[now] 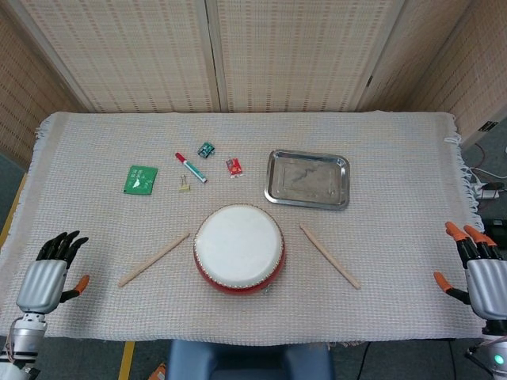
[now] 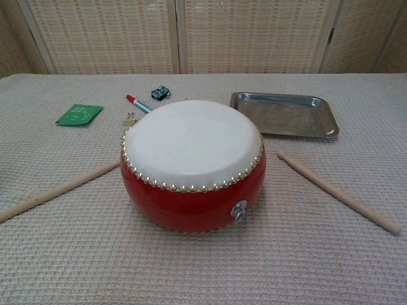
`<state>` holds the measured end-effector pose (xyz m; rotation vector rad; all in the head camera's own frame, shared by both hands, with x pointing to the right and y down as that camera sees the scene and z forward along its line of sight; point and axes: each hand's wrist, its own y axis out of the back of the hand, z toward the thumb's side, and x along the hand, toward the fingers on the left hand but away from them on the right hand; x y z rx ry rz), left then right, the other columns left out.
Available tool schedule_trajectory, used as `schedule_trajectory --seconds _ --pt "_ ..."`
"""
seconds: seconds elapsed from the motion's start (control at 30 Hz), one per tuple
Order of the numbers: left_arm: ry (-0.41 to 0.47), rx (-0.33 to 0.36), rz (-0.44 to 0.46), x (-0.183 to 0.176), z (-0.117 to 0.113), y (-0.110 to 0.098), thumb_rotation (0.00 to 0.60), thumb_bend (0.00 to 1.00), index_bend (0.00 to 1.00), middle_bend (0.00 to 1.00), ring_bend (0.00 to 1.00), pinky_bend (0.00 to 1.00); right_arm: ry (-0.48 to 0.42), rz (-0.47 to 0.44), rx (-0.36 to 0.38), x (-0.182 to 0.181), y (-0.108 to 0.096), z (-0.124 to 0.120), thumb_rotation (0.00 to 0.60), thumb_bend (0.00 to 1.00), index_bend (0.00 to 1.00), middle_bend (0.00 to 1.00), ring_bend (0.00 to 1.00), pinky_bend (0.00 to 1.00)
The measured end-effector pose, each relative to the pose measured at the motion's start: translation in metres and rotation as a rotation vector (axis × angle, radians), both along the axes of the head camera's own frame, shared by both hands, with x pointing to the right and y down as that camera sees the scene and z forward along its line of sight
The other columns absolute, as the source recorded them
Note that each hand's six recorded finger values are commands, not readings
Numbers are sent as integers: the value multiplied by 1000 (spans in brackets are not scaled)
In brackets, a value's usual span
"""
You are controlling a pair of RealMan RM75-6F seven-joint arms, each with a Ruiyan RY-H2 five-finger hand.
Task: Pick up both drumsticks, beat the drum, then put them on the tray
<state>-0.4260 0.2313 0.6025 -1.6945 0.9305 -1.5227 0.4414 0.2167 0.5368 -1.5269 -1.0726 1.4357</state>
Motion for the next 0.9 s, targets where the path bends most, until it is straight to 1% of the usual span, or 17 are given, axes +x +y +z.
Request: schedule_trajectory --seconds 0.2,0.47,0.67,0.8,0.9 --pt "52 -72 44 25 22 0 600 335 269 96 62 128 -5 -4 -1 1 -1 -2 600 153 90 198 66 176" --pt "45 -219 67 49 61 5 600 337 228 91 62 128 -7 -8 9 1 -3 -6 600 153 90 198 66 176" --pt "24 -263 45 55 83 8 600 337 226 90 62 129 -12 -2 5 2 -2 -4 600 153 90 198 66 176" --pt "4 -276 19 53 94 8 600 336 228 89 62 129 -12 -2 5 2 -3 -5 600 153 90 198 66 176" --pt "5 -295 6 54 100 9 600 337 240 89 62 130 -13 -3 7 2 -3 -5 600 153 90 198 66 176"
